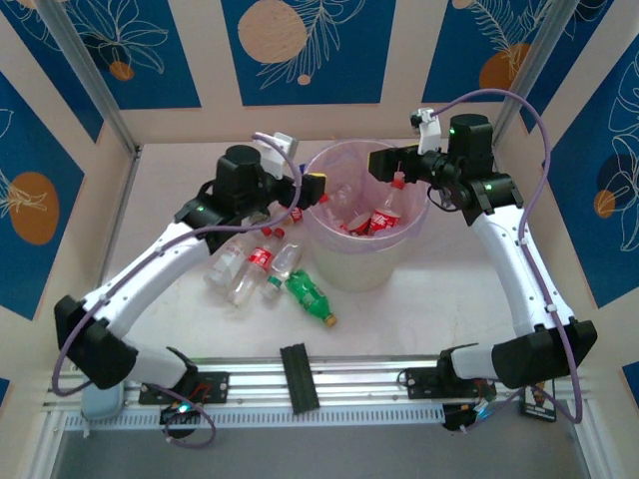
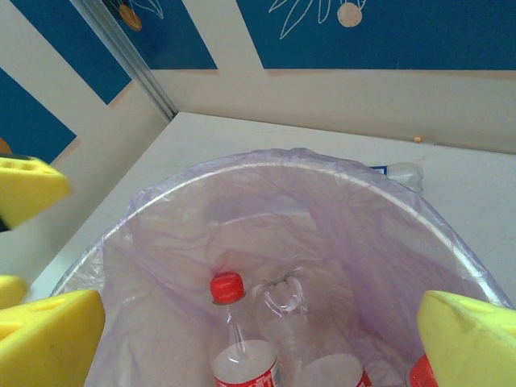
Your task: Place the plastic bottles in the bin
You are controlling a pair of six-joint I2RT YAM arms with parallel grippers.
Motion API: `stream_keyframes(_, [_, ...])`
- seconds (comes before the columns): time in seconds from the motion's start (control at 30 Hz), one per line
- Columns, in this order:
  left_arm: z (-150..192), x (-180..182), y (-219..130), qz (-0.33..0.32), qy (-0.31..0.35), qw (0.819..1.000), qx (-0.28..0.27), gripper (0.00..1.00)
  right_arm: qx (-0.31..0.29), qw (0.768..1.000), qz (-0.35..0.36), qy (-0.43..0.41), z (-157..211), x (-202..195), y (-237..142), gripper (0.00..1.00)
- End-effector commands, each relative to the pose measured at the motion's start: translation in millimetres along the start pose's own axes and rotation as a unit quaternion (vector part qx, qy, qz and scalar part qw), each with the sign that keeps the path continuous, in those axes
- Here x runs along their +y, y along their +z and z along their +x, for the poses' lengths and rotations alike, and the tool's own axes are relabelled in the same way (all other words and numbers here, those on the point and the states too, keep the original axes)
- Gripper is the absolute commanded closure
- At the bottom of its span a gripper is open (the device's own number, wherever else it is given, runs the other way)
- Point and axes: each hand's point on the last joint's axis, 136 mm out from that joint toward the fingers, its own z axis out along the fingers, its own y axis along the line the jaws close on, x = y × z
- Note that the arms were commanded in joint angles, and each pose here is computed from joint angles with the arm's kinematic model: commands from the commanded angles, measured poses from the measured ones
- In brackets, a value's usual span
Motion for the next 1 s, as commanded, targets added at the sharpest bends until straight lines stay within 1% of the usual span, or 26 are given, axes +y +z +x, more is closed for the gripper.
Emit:
stream_keyframes(0.0, [-22,11,-38,-0.031,-0.013,0.999,-0.042,0.00,-0.017,1.000,-0.003,0.012,-6,1,-7,0.00])
stream_keyframes(0.07, [-22,28,-53,-0.064,-0.023,0.997,-0.041,0.00,-0.016,1.000,0.000,0.015,-5,-1,-7,0.00])
stream_keyframes(0.17, [-7,62,-69,-0.114,-0.062,0.991,-0.016,0.00,-0.019,0.999,0.014,0.027,-6,-8,-8,0.00])
stream_keyframes(0.27, [37,89,-80,-0.153,-0.106,0.982,0.044,0.00,-0.021,0.999,0.009,0.029,-8,-5,-11,0.00])
stream_keyframes(0.3, [56,97,-84,-0.169,-0.116,0.976,0.073,0.00,-0.019,0.999,0.010,0.028,-6,-5,-11,0.00])
stream_keyframes(0.43, [125,123,-104,-0.235,-0.127,0.944,0.192,0.00,-0.013,0.999,0.019,0.026,-2,-9,-13,0.00])
stream_keyframes(0.5, [149,128,-111,-0.249,-0.132,0.931,0.230,0.00,-0.011,0.999,0.019,0.028,1,-10,-14,0.00])
stream_keyframes(0.6, [183,132,-115,-0.246,-0.156,0.916,0.276,0.00,-0.008,0.999,0.020,0.030,6,-11,-14,0.00])
stream_keyframes(0.73, [228,139,-117,-0.233,-0.206,0.895,0.320,0.01,-0.006,0.999,0.019,0.033,7,-14,-15,0.00])
stream_keyframes(0.83, [248,146,-120,-0.243,-0.215,0.884,0.336,0.02,-0.006,0.999,0.016,0.034,6,-15,-15,0.00])
stream_keyframes(0.97, [267,157,-120,-0.262,-0.201,0.869,0.367,0.04,-0.004,0.999,0.007,0.037,6,-13,-13,0.00])
